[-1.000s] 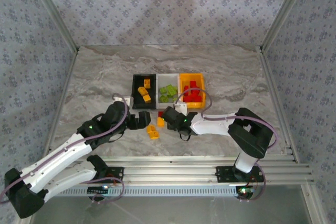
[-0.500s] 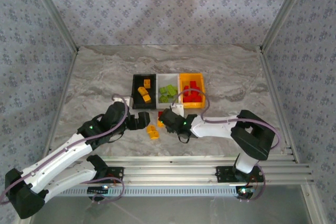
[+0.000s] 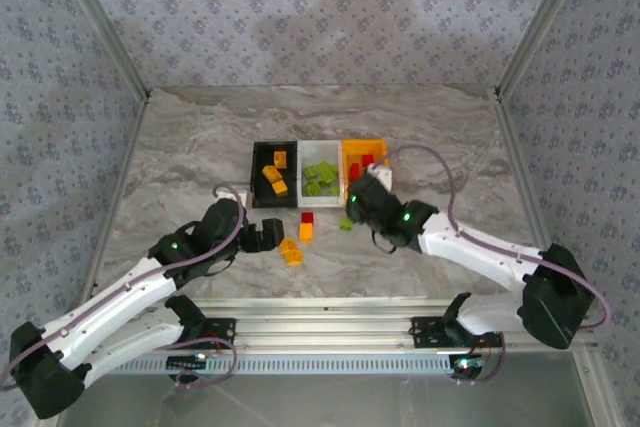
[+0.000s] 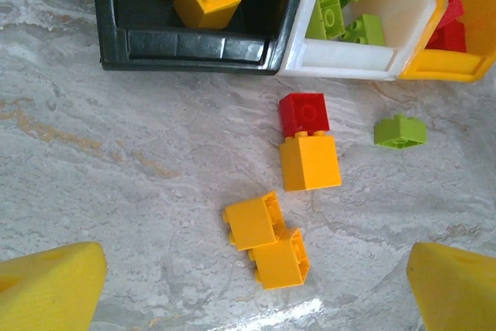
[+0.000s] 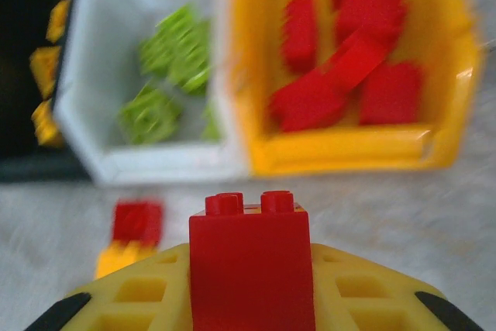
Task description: Sort the legos into containers by color
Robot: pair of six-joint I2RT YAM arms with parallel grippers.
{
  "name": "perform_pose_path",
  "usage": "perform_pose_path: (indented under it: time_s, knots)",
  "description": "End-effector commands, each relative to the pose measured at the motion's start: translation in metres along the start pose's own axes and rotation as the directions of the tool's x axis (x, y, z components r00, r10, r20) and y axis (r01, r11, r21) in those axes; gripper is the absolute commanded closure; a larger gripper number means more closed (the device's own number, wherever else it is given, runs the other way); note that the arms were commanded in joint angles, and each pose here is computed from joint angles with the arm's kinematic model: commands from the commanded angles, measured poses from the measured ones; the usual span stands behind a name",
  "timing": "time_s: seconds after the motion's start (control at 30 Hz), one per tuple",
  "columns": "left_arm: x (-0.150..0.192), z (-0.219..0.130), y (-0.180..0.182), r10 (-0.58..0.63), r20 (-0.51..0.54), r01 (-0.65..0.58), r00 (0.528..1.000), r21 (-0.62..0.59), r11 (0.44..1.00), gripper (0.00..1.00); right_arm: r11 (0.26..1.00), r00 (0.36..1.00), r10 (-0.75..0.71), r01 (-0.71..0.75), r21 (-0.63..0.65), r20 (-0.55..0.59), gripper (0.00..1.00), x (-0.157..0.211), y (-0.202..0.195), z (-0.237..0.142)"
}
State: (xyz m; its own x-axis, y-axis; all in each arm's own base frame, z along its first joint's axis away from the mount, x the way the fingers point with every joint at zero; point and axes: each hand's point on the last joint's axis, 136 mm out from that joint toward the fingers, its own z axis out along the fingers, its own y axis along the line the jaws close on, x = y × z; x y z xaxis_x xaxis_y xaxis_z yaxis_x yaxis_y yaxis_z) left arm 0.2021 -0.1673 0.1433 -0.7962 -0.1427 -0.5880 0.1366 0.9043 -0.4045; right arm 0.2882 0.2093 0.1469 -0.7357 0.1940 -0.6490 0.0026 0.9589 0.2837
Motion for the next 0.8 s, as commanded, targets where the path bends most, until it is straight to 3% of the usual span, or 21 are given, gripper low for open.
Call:
perform_pose_path:
  time_s: [0.0,0.3,0.37,0.4,0.47,0.53,0.77]
  knots:
    - [0.003,0.000,0.004,-0.013,-0.003,0.013,1.000,-0.003,1.000,0.01,0.998,0.999,-0.016,0.019,0.052,-0.049,0.74,-0.020,-0.018,0.022]
    - [0.004,0.010,-0.006,0.031,-0.041,-0.030,0.999,0.010,0.999,0.04,0.991,0.994,0.027,-0.012,0.134,-0.110,0.71,-0.058,-0.044,0.089]
    - [0.005,0.016,-0.009,0.046,-0.055,-0.046,0.997,0.013,0.999,0.04,0.992,0.992,0.033,-0.017,0.129,-0.122,0.60,-0.061,-0.044,0.096]
    - [0.005,0.019,-0.010,0.056,-0.066,-0.056,0.996,0.008,0.998,0.04,0.992,0.992,0.025,-0.009,0.127,-0.124,0.50,-0.061,-0.044,0.097]
    - [0.005,0.026,-0.013,0.080,-0.085,-0.081,0.993,-0.004,0.997,0.05,0.996,0.996,0.017,-0.010,0.091,-0.084,0.36,-0.079,-0.032,0.090]
    - [0.003,0.033,-0.017,0.113,-0.093,-0.115,0.989,-0.024,0.993,0.07,0.998,0.998,0.015,-0.011,0.067,-0.059,0.30,-0.083,-0.026,0.078]
    - [0.002,0.064,-0.044,0.268,-0.115,-0.279,0.957,-0.093,0.956,0.16,1.000,1.000,0.013,-0.013,0.021,-0.007,0.27,-0.062,-0.025,0.039]
